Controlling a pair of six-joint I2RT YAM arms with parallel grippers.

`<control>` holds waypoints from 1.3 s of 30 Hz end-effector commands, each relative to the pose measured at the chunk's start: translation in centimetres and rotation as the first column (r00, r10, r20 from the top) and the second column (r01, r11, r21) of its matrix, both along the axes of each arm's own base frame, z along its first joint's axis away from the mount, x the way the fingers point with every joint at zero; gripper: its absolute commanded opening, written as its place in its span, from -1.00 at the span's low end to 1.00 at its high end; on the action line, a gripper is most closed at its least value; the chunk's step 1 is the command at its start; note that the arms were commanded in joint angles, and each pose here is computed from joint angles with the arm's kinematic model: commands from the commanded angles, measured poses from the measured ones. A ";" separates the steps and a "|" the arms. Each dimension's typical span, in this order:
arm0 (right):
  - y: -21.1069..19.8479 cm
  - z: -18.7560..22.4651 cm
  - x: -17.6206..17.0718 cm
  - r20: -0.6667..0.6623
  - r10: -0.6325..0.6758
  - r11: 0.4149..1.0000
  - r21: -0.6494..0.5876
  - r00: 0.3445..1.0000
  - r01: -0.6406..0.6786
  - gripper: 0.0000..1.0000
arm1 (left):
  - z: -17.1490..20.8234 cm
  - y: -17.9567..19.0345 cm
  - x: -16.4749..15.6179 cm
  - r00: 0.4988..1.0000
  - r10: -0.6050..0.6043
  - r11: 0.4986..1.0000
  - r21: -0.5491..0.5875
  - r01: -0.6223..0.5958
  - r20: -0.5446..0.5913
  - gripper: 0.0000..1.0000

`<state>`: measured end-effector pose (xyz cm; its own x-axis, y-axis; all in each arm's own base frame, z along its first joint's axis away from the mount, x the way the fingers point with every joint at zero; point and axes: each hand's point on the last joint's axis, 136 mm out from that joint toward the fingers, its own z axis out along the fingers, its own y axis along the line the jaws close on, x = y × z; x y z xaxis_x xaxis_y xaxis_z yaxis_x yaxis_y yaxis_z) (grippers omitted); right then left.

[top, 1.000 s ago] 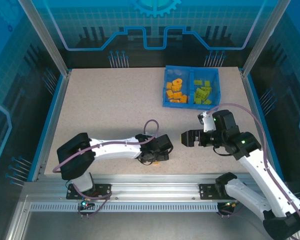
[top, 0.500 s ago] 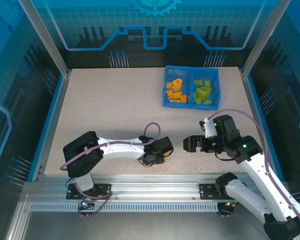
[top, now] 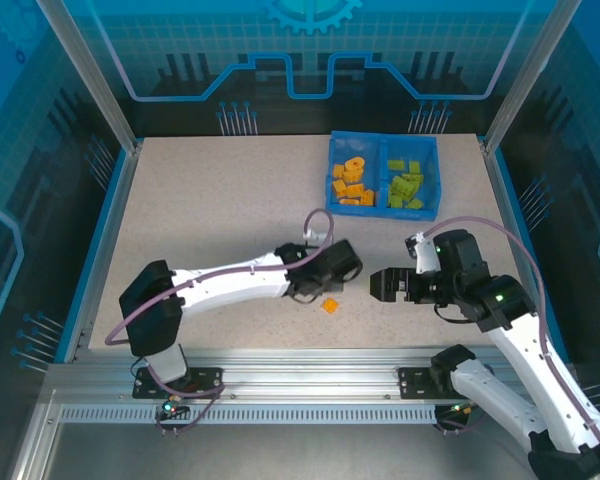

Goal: Sort the legos into containers by color

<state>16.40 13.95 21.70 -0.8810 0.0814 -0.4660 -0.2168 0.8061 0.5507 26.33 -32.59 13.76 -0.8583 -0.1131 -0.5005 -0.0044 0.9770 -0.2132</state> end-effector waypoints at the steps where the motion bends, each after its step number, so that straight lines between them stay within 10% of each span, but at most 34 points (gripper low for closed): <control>1: -1.0 1.6 0.0 0.057 -0.058 0.998 -0.006 0.997 0.058 0.98 | 3.5 1.3 5.9 0.984 -0.016 0.995 0.097 -0.001 0.178 -0.41; 20: -1.3 2.4 -0.5 0.082 -0.085 0.996 0.031 0.993 0.082 0.99 | 5.5 -7.6 30.7 0.841 -0.091 0.996 0.034 0.086 0.533 -0.41; 28: -1.6 2.7 -1.5 0.092 -0.087 0.995 0.046 0.992 0.083 0.99 | 3.4 -8.5 33.5 0.834 -0.069 0.983 -0.105 0.150 0.548 -0.09; 39: -1.9 2.8 -0.9 0.116 -0.097 0.995 0.021 0.988 0.095 1.00 | 11.7 -7.8 29.9 0.815 -0.060 0.965 -0.174 0.194 0.577 0.12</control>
<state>15.45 12.04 23.66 -0.8207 0.1752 -0.5438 -0.1867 0.8173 0.5451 58.37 -40.31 15.66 -0.5277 -0.0875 -0.8449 0.2507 0.9343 -0.2533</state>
